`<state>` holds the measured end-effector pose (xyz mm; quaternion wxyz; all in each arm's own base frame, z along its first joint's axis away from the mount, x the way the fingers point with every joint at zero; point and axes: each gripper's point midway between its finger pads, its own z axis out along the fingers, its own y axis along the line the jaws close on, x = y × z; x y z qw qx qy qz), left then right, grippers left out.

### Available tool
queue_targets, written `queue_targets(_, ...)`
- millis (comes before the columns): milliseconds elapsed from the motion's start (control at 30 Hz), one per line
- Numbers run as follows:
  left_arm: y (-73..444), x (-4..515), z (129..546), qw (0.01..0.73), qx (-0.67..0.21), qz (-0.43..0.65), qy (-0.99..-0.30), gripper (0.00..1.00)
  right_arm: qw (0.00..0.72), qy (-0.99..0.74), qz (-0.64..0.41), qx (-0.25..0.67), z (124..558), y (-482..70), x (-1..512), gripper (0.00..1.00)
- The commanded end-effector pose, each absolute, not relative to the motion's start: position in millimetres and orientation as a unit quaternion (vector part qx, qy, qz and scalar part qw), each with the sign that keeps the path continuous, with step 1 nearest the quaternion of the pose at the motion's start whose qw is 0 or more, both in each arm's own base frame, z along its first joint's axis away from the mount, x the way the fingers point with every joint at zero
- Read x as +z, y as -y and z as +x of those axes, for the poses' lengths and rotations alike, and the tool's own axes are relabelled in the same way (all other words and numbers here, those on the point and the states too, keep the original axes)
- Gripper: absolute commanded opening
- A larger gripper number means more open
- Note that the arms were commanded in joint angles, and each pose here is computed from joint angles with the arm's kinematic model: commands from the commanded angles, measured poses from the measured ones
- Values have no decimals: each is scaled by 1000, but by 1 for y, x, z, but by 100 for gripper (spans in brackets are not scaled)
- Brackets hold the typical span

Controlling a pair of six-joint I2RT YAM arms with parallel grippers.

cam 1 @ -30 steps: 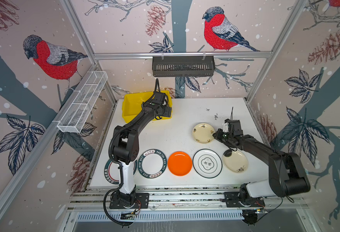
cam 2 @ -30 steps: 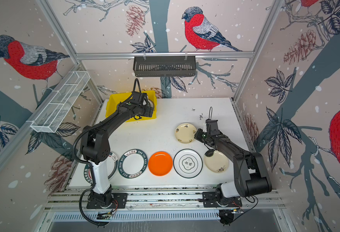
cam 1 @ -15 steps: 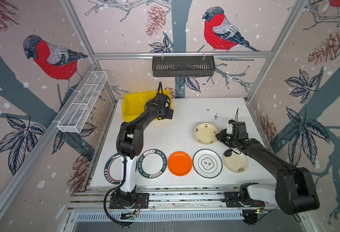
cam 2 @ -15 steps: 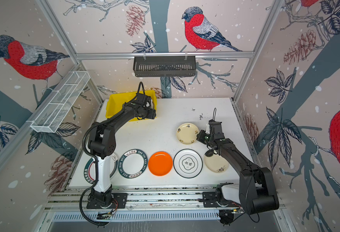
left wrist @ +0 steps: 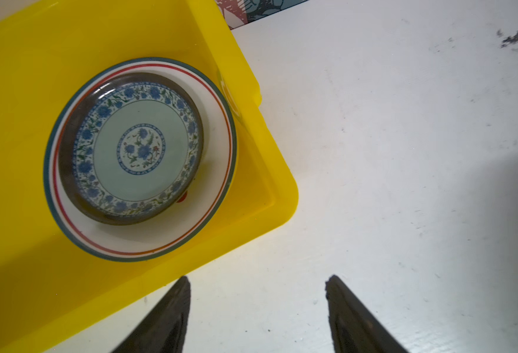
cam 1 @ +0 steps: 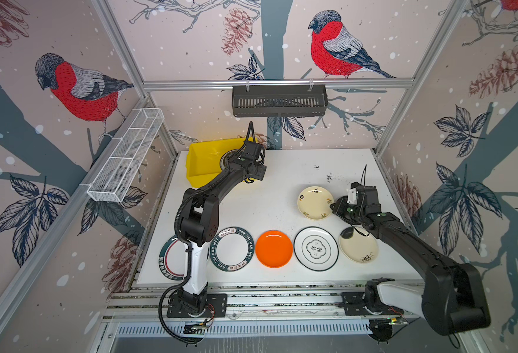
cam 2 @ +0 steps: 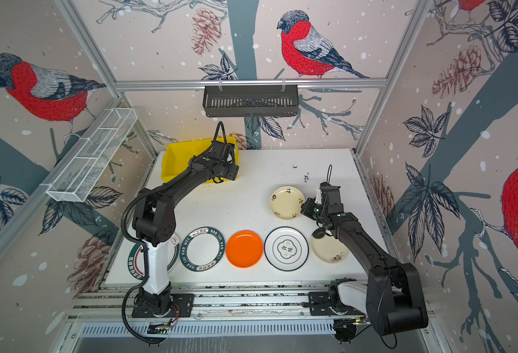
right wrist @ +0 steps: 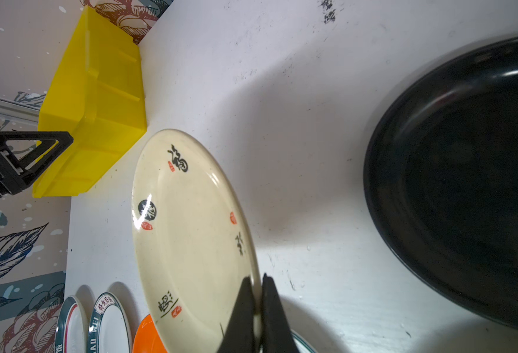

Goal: Place the plates into the plastic bin on the countertop

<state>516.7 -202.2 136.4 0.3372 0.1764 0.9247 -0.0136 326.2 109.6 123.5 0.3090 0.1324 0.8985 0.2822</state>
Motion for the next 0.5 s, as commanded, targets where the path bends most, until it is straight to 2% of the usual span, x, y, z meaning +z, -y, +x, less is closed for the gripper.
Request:
queue_targets(0,197,135,531,352,-6,201,-914,68,320,-895,130,282,327,-108,128,5)
queue_targets(300,205,132,541,356,-40,258,-898,65,316,-897,135,280,324,-105,124,6)
queue_targets(467,211,114,536,326,-57,292,-898,58,318,-896,138,278,324,-103,125,6)
